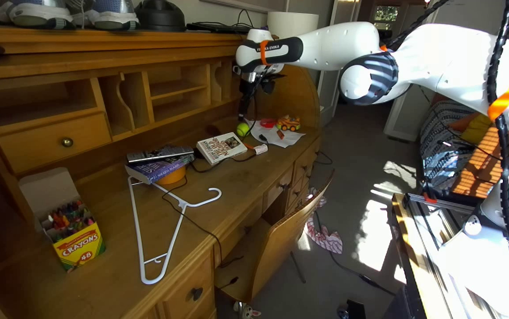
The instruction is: Use the spatula to place the white book on the desktop.
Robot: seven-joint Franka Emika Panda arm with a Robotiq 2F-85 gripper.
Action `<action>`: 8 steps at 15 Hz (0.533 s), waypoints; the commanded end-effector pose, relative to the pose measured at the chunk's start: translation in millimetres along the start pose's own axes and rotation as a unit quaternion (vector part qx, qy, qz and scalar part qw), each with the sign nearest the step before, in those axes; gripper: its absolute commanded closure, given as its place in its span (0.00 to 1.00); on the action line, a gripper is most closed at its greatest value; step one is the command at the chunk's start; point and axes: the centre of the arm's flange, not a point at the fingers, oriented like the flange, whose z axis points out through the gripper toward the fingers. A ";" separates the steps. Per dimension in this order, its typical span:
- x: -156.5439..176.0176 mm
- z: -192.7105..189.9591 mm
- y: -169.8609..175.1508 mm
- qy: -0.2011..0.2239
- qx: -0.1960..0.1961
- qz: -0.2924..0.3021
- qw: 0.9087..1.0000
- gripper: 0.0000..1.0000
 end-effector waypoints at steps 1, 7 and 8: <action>-45.1 -20.8 -56.8 -0.014 0.012 -0.096 0.995 0.00; -47.8 -36.6 -61.0 -0.039 0.052 -0.179 0.982 0.00; -49.3 -39.9 -61.2 -0.044 0.063 -0.186 0.980 0.00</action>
